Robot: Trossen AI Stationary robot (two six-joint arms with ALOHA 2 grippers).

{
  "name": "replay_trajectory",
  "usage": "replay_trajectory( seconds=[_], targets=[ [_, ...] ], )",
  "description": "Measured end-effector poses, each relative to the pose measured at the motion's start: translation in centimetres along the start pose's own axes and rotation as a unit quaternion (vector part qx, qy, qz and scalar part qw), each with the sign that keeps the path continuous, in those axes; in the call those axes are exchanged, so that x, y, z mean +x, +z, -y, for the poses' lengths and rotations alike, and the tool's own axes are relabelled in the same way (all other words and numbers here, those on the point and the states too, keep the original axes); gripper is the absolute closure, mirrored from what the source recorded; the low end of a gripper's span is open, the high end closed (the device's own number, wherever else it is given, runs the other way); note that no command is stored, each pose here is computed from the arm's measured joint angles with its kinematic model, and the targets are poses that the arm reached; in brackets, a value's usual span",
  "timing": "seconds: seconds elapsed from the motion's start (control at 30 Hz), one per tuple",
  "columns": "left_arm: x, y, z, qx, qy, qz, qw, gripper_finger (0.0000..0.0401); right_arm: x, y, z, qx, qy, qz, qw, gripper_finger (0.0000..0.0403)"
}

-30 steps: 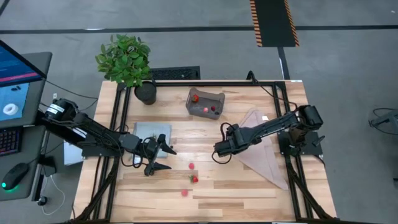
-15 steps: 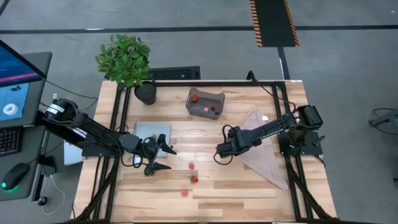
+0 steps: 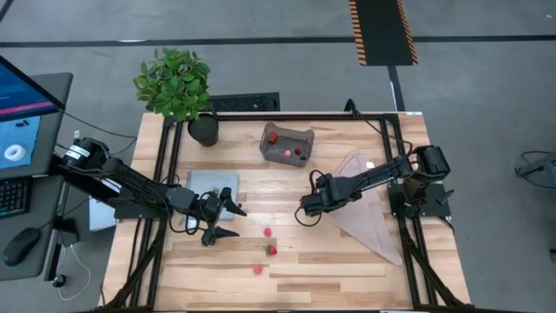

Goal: Pick and placing Produce into tupperware
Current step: Put the apple into the black bin

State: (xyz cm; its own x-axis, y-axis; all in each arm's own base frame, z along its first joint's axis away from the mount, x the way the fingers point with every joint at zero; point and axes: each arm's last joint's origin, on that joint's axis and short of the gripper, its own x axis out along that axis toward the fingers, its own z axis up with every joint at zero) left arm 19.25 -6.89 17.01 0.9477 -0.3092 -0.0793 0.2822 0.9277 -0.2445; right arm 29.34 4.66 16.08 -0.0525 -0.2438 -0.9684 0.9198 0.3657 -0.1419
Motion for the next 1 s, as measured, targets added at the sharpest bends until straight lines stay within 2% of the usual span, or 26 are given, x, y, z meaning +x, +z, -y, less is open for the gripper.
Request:
replay_trajectory(
  seconds=[0.27,0.4,0.63,1.0],
  targets=[
    [0.0,-0.1,0.0,-0.002,0.001,-0.005,1.000,0.0079,0.3,1.1,0.0,0.004,0.009,-0.006,1.000,0.0042],
    [0.0,-0.2,0.0,-0.002,0.003,-0.010,1.000,0.0079,1.2,0.6,0.5,0.003,0.005,-0.031,1.000,0.0042],
    [0.0,-0.2,0.0,-0.002,0.003,-0.011,1.000,0.0079,2.5,0.0,0.7,0.017,0.024,-0.036,0.999,0.0045],
    [0.0,-0.2,-0.1,-0.002,0.005,-0.009,1.000,0.0079,2.6,-0.1,0.5,0.013,0.035,-0.032,0.999,0.0104]
  ],
)
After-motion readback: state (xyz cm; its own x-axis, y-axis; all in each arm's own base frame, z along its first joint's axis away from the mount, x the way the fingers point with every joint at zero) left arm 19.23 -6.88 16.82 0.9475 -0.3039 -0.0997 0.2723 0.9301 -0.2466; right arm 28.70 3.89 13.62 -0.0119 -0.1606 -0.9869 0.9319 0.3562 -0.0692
